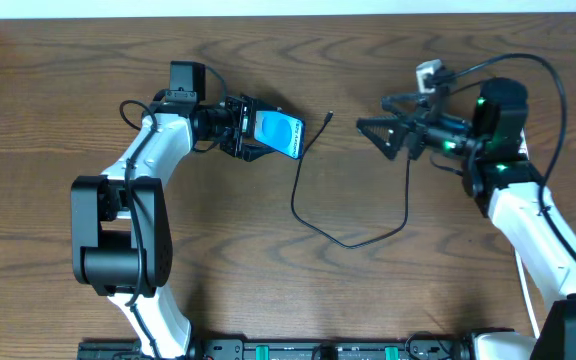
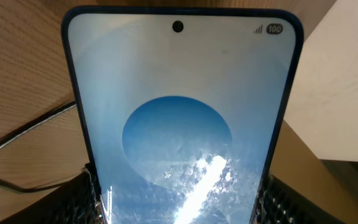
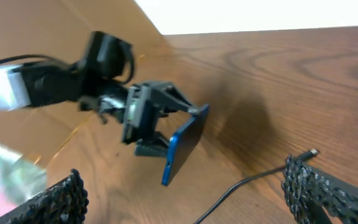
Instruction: Plug charger to phone and switch on socket
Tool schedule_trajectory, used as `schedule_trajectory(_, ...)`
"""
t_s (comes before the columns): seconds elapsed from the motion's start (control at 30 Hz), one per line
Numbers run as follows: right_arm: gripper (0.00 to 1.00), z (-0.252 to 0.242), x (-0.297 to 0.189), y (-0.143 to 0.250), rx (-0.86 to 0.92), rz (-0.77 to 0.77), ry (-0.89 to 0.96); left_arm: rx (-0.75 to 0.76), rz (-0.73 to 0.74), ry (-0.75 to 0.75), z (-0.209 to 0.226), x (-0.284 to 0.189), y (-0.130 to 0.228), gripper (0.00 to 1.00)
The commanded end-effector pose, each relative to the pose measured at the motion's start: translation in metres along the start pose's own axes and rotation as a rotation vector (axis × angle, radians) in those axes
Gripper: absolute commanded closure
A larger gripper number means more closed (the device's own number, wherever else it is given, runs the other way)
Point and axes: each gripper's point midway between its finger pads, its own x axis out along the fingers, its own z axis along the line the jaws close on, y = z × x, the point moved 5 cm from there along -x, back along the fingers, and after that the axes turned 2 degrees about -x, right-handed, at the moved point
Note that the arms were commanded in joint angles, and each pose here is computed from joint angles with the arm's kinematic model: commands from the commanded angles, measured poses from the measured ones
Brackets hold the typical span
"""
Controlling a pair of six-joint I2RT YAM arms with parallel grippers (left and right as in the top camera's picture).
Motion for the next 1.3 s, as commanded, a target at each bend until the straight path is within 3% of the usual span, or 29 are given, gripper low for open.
schedule_trajectory(0.0, 0.01, 0.002, 0.021, -0.003, 0.026, -0.019, 0.151, 0.026, 0.023, 0.033, -0.01, -0.01, 0.012, 0.41)
schedule_trajectory(0.53, 0.14, 0.016, 0.115, 0.031, 0.05, 0.15, 0.165, 0.019, 0.024, 0.033, -0.01, -0.01, 0.012, 0.41)
schedule_trajectory(0.77, 0.28, 0.017, 0.137, 0.049, 0.103, 0.175, 0.214, 0.019, 0.023, 0.033, -0.01, -0.01, 0.012, 0.41)
schedule_trajectory(0.9, 0.41, 0.014, 0.142, 0.054, 0.158, 0.162, 0.272, 0.019, 0.024, 0.033, -0.01, -0.01, 0.012, 0.41)
schedule_trajectory(1.27, 0.57, 0.014, 0.159, 0.067, 0.178, 0.154, 0.27, 0.019, 0.024, 0.033, -0.01, -0.01, 0.012, 0.41)
